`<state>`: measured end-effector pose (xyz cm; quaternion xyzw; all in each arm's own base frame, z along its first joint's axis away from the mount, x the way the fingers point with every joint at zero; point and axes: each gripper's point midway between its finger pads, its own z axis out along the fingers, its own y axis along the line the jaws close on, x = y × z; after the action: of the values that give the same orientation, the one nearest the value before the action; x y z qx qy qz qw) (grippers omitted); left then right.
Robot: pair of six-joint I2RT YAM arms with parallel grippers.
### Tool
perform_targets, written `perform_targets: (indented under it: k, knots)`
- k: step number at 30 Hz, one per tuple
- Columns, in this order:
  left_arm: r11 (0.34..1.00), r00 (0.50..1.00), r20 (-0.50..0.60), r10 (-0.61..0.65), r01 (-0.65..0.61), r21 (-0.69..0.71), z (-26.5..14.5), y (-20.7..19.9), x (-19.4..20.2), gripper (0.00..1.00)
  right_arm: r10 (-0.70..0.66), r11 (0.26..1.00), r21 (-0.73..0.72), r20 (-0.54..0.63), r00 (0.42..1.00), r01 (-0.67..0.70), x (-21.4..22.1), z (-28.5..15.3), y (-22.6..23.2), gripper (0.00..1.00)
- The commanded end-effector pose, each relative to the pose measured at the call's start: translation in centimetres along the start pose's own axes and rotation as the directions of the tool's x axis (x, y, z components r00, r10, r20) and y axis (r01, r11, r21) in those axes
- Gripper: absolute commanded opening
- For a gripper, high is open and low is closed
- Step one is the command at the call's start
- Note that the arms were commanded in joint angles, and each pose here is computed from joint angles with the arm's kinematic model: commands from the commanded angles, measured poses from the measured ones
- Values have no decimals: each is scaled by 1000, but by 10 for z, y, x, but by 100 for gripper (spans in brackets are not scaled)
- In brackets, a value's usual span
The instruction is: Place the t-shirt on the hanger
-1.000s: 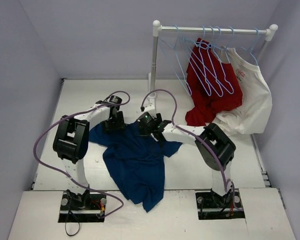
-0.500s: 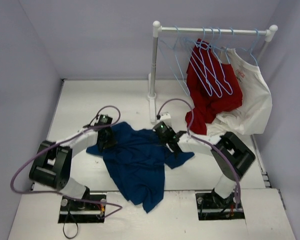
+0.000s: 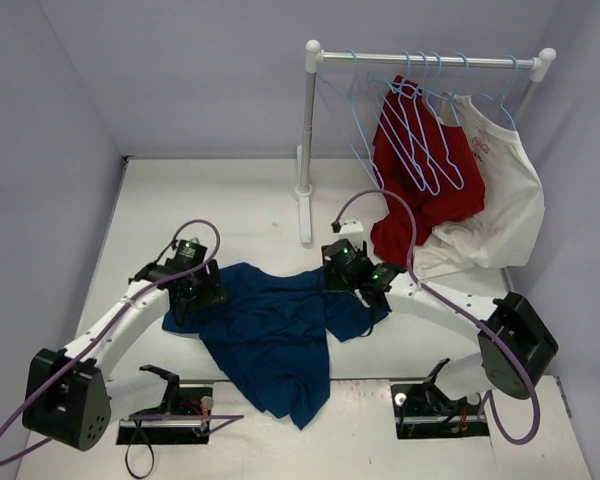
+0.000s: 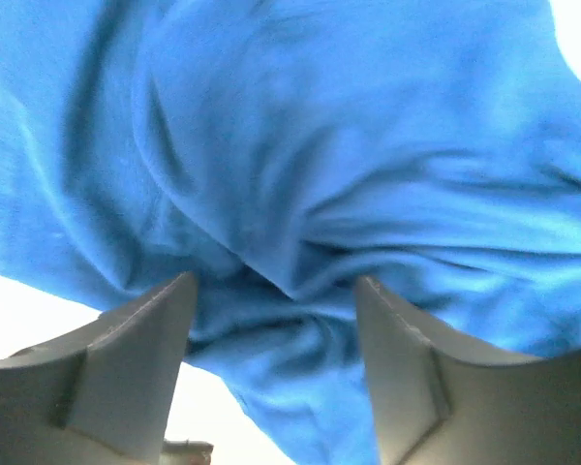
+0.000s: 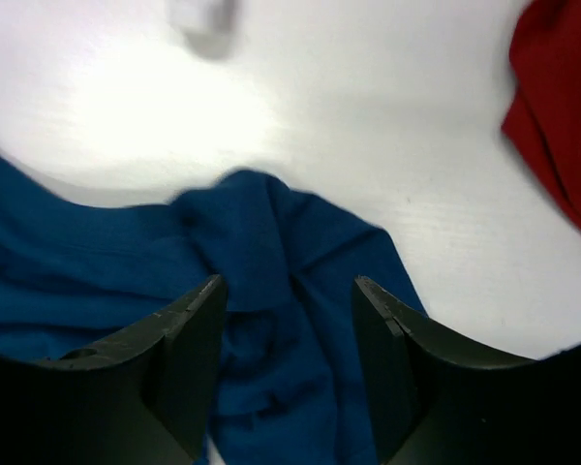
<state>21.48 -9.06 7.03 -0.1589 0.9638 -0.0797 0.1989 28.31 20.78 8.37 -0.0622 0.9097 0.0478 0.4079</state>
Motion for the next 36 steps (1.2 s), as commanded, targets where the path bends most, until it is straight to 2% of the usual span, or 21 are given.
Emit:
perform_targets:
  k: [1, 6, 9, 13, 17, 20, 25, 30, 36]
  knots:
    - [995, 986, 144, 80, -89, 55, -47, -28, -55, 65, 21, 994, -105, 108, 994, -10, -61, -15, 34, 52]
    - [971, 967, 111, 229, -235, 47, -35, -49, -82, 66, -119, 972, -197, 71, 990, 131, -62, -2, 61, 52]
    - [929, 930, 73, 361, -365, 61, -22, -59, -94, 66, -236, 939, -245, 47, 971, 240, -51, 9, 69, 50]
    - [873, 879, 45, 475, -477, 99, -6, -71, -107, 65, -344, 892, -311, 8, 939, 329, -33, 25, 70, 51]
    - [820, 833, 46, 551, -551, 154, 4, -82, -118, 65, -399, 842, -400, -6, 917, 363, -20, 32, 77, 53]
    - [769, 800, 25, 600, -585, 259, 15, -93, -112, 66, -424, 809, -445, 8, 906, 383, -18, 36, 79, 54]
    - [708, 762, 30, 647, -615, 346, 26, -103, -112, 66, -443, 774, -497, 19, 896, 393, -16, 39, 80, 56]
    - [688, 735, -9, 678, -630, 359, 42, -97, -104, 66, -465, 718, -574, 24, 885, 393, -6, 34, 88, 56]
    - [679, 711, -65, 700, -635, 368, 61, -88, -92, 66, -484, 689, -613, 7, 875, 386, 8, 36, 92, 54]
